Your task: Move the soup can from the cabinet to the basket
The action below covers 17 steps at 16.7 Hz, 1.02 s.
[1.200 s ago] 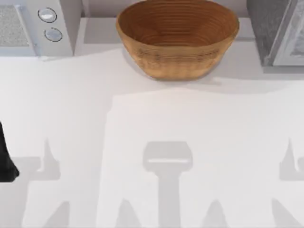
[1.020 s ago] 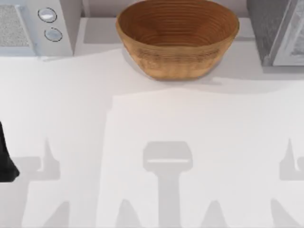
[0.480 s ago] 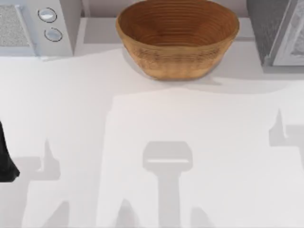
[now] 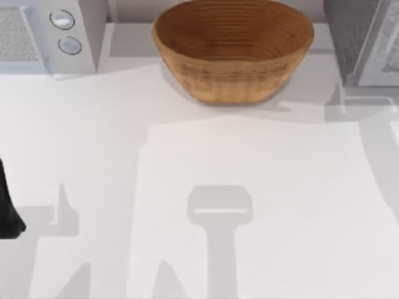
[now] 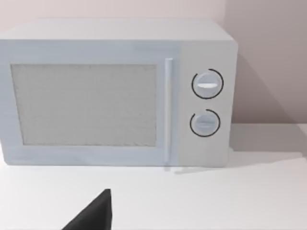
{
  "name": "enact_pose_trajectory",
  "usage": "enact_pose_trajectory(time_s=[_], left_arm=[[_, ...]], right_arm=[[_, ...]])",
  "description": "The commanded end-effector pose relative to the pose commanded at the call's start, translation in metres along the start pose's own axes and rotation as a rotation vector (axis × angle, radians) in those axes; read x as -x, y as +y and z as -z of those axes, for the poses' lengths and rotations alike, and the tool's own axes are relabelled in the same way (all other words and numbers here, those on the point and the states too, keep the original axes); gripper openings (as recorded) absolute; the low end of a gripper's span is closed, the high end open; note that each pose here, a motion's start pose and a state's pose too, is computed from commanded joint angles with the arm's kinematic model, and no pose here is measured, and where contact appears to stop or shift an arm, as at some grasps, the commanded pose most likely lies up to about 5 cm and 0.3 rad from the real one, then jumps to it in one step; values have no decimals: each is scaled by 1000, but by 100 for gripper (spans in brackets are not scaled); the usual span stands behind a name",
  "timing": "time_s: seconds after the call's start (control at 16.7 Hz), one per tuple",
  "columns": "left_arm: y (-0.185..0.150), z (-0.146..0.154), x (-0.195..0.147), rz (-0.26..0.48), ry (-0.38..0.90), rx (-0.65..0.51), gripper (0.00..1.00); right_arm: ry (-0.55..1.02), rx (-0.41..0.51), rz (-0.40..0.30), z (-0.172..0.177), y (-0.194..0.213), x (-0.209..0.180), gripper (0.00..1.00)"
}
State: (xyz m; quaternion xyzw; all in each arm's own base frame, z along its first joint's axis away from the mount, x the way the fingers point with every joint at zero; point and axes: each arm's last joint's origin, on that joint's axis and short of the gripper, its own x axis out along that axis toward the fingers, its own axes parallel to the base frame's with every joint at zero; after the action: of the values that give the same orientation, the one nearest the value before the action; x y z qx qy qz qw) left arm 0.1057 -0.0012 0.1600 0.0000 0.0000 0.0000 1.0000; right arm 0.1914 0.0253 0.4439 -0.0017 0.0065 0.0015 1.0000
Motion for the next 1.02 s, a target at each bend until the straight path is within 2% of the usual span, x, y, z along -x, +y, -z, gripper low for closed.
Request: enact_pose_trajectory(time_s=[0.18, 0.42, 1.02], left_arm=[[0, 0, 0, 0, 0, 0, 100], [0, 0, 0, 0, 0, 0, 100], [0, 0, 0, 0, 0, 0, 100]], right_arm=[[-7, -1, -2, -36, 10, -30, 100], [-13, -3, 1, -62, 19, -57, 100], [-23, -3, 7, -69, 23, -74, 100]])
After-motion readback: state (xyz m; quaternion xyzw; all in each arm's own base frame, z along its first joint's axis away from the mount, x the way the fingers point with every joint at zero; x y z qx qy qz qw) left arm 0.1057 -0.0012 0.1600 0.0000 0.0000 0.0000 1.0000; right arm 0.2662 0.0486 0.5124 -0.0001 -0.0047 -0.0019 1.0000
